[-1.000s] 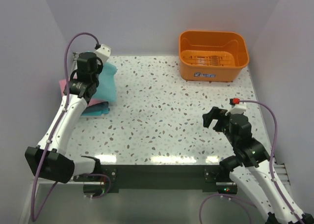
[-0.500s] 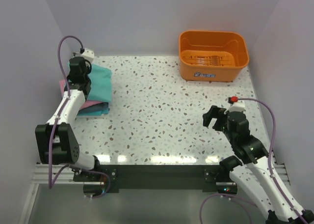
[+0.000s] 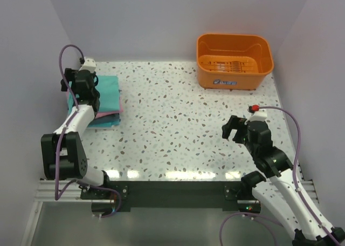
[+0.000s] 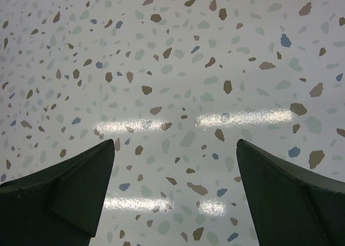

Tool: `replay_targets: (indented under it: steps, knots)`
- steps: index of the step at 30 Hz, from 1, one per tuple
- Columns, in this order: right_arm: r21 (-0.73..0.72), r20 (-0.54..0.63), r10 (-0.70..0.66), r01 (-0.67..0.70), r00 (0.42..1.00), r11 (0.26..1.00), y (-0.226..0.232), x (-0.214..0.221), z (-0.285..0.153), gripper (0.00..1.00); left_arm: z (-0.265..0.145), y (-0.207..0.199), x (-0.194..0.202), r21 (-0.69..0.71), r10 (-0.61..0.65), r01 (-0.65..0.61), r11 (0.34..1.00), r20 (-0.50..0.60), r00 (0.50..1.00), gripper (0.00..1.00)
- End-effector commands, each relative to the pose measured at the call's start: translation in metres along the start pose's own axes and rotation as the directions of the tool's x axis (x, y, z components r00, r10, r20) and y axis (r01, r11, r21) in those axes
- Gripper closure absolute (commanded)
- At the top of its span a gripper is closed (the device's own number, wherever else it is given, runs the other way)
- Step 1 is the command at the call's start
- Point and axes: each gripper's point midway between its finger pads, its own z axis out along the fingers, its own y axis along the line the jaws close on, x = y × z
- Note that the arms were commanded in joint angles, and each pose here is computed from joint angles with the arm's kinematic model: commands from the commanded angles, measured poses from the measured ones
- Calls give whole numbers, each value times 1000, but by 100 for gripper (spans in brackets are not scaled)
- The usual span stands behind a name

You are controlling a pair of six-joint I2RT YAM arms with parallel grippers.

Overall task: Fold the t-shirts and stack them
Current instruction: Neatly place the folded tshirt to the corner

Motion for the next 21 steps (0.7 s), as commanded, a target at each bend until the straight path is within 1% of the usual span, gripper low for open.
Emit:
replay_targets:
  steps: [1, 2, 3, 5, 6, 7, 8, 9, 10, 11, 12, 13, 14, 15, 16, 17, 18, 19, 20, 21]
  knots:
    - [14, 48, 5, -6, 999, 1000, -1, -15, -3, 1, 1, 45, -18, -224, -151, 159, 962, 53, 987, 16]
    - [12, 49, 5, -6, 999, 1000, -1, -15, -4, 1, -1, 51, -19, -248, -167, 176, 953, 58, 984, 6]
    - [8, 51, 7, -8, 999, 1000, 0, -15, -4, 1, -4, 58, -23, -264, -199, 212, 941, 78, 977, 0]
    - [13, 54, 8, -9, 998, 1000, -1, -15, -4, 1, -8, 60, -35, -224, -226, 241, 944, 93, 970, 0]
    - [13, 57, 10, -10, 998, 1000, -1, -16, -5, 1, -13, 66, -44, -213, -276, 296, 931, 121, 954, 0]
    - [30, 58, 9, -11, 998, 1000, -4, -17, -5, 1, -16, 71, -55, -191, -293, 314, 930, 131, 947, 0]
    - [41, 59, 16, -18, 998, 999, -6, -18, -6, 1, -22, 78, -67, -169, -354, 377, 910, 154, 923, 0]
    - [49, 67, 21, -25, 998, 999, -7, -20, -7, 1, -24, 65, -65, -92, -351, 360, 929, 100, 931, 0]
    - [58, 65, 24, -28, 998, 998, -9, -20, -8, 1, -31, 76, -95, -34, -415, 423, 905, 139, 899, 0]
    - [57, 70, 29, -33, 997, 998, -8, -21, -9, 1, -37, 72, -112, 47, -458, 456, 889, 151, 876, 0]
    - [53, 72, 34, -38, 997, 998, -7, -21, -9, 1, -46, 50, -110, 142, -520, 509, 849, 52, 853, 0]
    - [51, 83, 46, -50, 995, 997, -7, -23, -9, 1, -59, 45, -144, 273, -609, 574, 772, 64, 790, 0]
    - [46, 87, 61, -65, 994, 997, -6, -23, -8, 1, -70, 28, -159, 350, -708, 659, 665, 15, 706, 0]
    - [48, 92, 69, -74, 993, 996, -6, -24, -8, 1, -83, 21, -177, 423, -745, 668, 612, 26, 666, 0]
    - [47, 99, 80, -85, 992, 995, -5, -26, -9, 1, -93, 4, -182, 476, -751, 657, 584, 10, 660, 0]
    - [48, 102, 89, -94, 991, 994, -5, -28, -10, 1, -129, -29, -203, 549, -750, 624, 555, 7, 661, 0]
    - [47, 110, 92, -98, 990, 994, -4, -34, -13, 1, -139, -37, -205, 523, -750, 629, 576, 32, 660, 0]
    - [60, 102, 92, -98, 991, 993, -6, -33, -14, 1, -153, -58, -203, 543, -726, 601, 586, 21, 687, 0]
    - [73, 106, 97, -105, 990, 992, -8, -35, -16, 1, -181, -88, -208, 599, -708, 569, 564, -4, 706, 0]
    - [98, 126, 97, -110, 987, 989, -13, -40, -18, 1, -191, -105, -201, 613, -692, 563, 555, -37, 721, 0]
